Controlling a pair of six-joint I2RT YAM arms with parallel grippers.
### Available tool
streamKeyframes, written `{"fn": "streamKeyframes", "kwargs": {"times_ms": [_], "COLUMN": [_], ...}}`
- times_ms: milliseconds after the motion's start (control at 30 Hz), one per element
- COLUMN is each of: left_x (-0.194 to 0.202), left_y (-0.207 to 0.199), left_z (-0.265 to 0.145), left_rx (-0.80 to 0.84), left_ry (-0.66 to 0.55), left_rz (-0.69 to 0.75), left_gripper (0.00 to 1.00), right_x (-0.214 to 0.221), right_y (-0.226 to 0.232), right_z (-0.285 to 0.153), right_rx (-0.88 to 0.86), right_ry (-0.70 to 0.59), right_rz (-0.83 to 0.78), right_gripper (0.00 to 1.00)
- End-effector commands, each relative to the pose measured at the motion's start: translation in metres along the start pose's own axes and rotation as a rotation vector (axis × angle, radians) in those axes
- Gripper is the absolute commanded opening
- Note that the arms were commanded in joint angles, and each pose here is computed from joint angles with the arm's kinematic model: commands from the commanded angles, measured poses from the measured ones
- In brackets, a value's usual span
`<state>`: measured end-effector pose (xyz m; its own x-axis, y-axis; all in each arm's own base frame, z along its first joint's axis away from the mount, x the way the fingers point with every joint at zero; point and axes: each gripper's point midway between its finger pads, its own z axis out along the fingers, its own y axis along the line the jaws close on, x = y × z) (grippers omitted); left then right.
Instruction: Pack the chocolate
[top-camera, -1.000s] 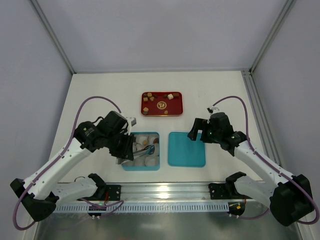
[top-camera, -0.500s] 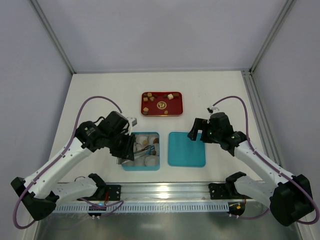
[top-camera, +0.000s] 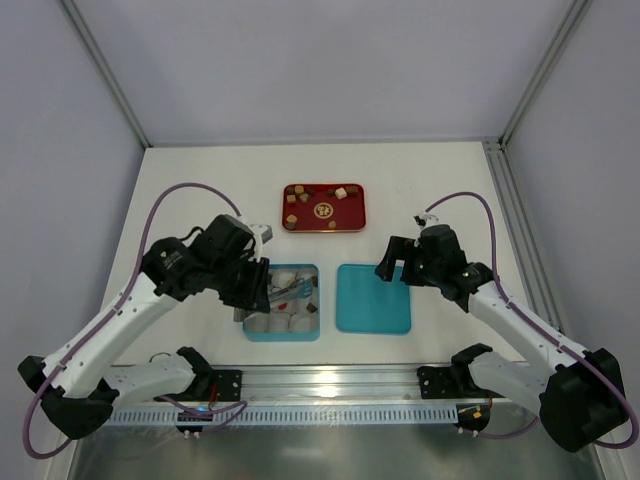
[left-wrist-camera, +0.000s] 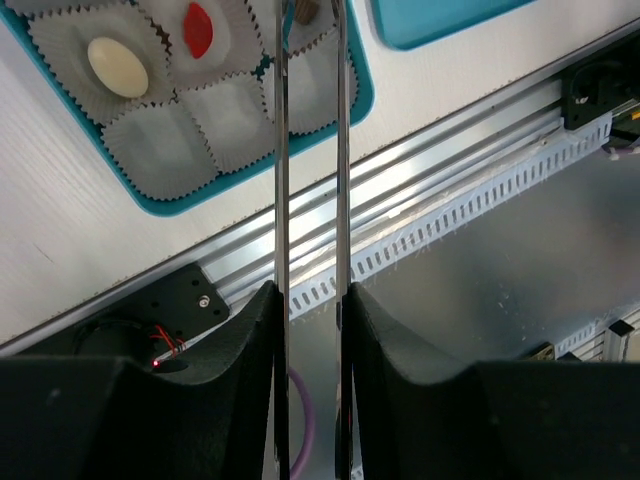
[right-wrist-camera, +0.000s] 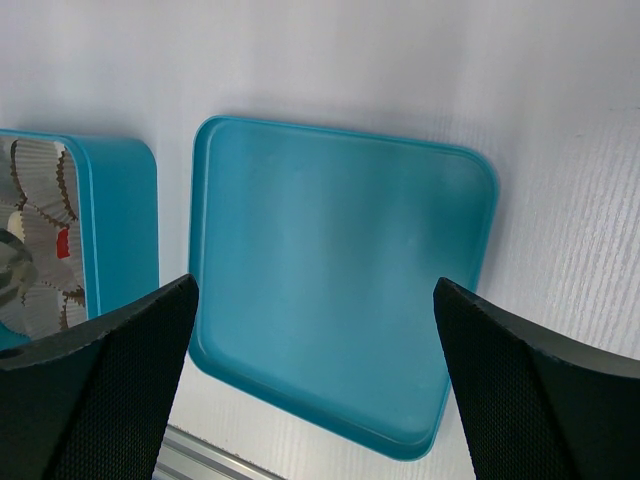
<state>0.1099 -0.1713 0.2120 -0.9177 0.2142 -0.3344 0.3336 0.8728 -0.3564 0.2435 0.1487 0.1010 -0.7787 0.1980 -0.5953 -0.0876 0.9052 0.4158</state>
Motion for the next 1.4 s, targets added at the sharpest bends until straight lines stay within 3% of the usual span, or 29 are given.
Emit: {"fn": "streamKeyframes", "kwargs": {"times_ms": [0, 200, 333, 533, 733, 1000, 1367], "left_x": [-0.023, -0.057, -0.101, -0.180, -0.239, -0.268, -0.282], "left_y": [-0.012, -0.019, -0.020, -0.028, -0.022, 0.007, 0.008], "left_z": [-0.022, -0.037, -0.042, -0.023, 0.020, 0.068, 0.107], "left_rx": [0.018, -0.017, -0.092, -0.153, -0.214, -0.344, -0.321], "left_ry": [-0.097, -0.185, -0.285, -0.352, -0.338, -0.290, -0.261], "left_rz": [0.014, 0.016, 0.023, 0.053, 0.044, 0.034, 0.028], "left_gripper": [0.32, 0.31, 0.30, 0.32, 0.32, 0.32, 0.32], "right_x": [-0.016, -0.017, -0.017, -0.016, -0.011, -0.006, -0.005], "right_y": [0.012, 0.014, 0.017, 0.019, 0.018, 0.018, 0.016], "right_z": [-0.003, -0.004, -0.007, -0.016, -0.024, -0.029, -0.031], "right_rx": [-0.033, -0.045, -0.061, -0.078, -0.093, -0.107, -0.101], "right_ry": [-0.047, -0.047, -0.051, -0.057, -0.068, -0.070, -0.073], "right_rz": [-0.019, -0.030, -0.036, -0.044, -0.043, -0.048, -0.051], "right_gripper": [1.00, 1.00, 1.00, 1.00, 1.00, 1.00, 1.00]}}
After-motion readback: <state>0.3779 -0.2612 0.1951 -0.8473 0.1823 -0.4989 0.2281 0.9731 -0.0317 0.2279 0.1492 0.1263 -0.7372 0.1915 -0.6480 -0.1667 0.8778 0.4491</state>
